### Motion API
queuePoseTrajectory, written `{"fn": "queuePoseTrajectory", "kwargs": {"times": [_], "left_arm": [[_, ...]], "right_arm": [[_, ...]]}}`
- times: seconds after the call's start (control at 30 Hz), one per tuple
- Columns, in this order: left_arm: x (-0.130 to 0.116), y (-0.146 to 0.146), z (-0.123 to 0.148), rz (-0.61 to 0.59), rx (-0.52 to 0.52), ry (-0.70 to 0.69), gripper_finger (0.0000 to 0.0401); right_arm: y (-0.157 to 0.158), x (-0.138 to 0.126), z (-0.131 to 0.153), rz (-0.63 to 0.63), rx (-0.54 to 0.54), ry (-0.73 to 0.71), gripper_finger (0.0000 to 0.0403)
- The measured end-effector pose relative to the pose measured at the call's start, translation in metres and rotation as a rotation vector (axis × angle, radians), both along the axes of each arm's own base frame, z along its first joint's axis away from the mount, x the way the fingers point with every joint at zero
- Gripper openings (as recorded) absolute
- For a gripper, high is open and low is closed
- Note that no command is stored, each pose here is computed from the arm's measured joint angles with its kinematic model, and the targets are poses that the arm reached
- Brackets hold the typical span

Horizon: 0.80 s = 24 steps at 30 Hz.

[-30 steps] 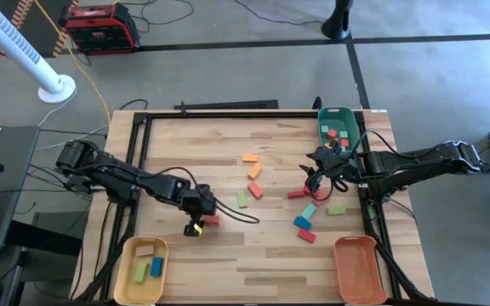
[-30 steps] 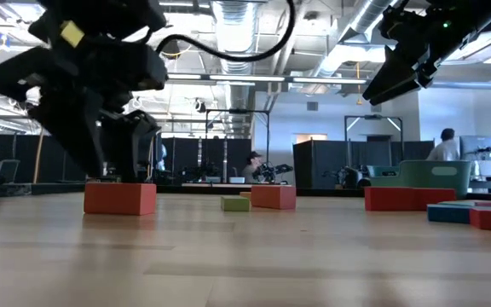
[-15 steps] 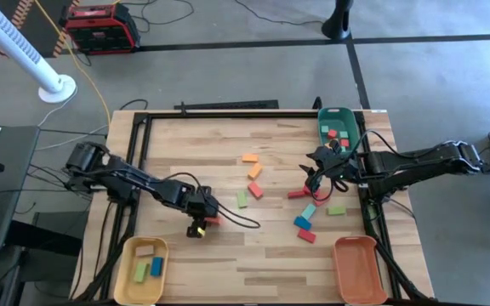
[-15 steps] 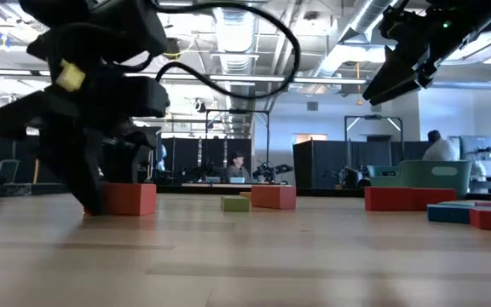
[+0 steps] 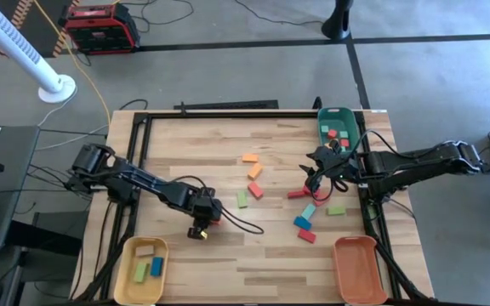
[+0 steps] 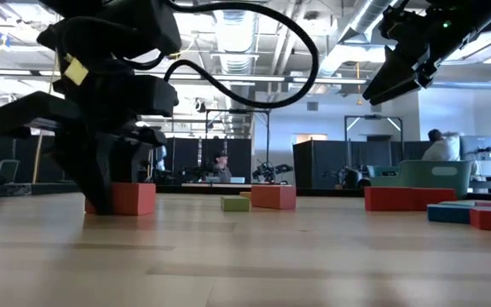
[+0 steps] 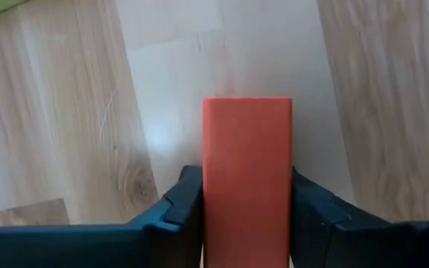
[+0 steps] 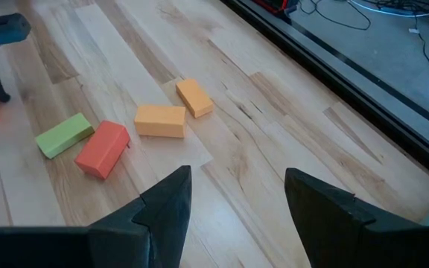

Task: Sort blocks by size
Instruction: Put the orange thick rectangle block into the yellow bin

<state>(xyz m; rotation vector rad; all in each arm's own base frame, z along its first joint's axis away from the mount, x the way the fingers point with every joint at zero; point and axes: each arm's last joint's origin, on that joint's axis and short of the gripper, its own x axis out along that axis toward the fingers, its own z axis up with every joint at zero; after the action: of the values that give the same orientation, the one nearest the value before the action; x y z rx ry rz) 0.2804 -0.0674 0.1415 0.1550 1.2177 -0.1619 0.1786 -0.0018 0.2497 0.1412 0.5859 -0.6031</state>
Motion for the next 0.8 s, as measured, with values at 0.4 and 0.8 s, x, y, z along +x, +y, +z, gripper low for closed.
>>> {"fn": "queuePoseTrajectory", "kwargs": {"times": [0.4,0.8], "left_arm": [[0.002,-0.019,0.046,-0.06,0.102,0.171,0.0123],[-0.012,-0.056,0.116,-0.053,0.211,0.259,0.0123]], "right_arm": [[0.0,0.0,0.0,0.0,0.0,0.0,0.0245],[0.0,0.0,0.0,0.0,0.0,0.0,0.0245]]}}
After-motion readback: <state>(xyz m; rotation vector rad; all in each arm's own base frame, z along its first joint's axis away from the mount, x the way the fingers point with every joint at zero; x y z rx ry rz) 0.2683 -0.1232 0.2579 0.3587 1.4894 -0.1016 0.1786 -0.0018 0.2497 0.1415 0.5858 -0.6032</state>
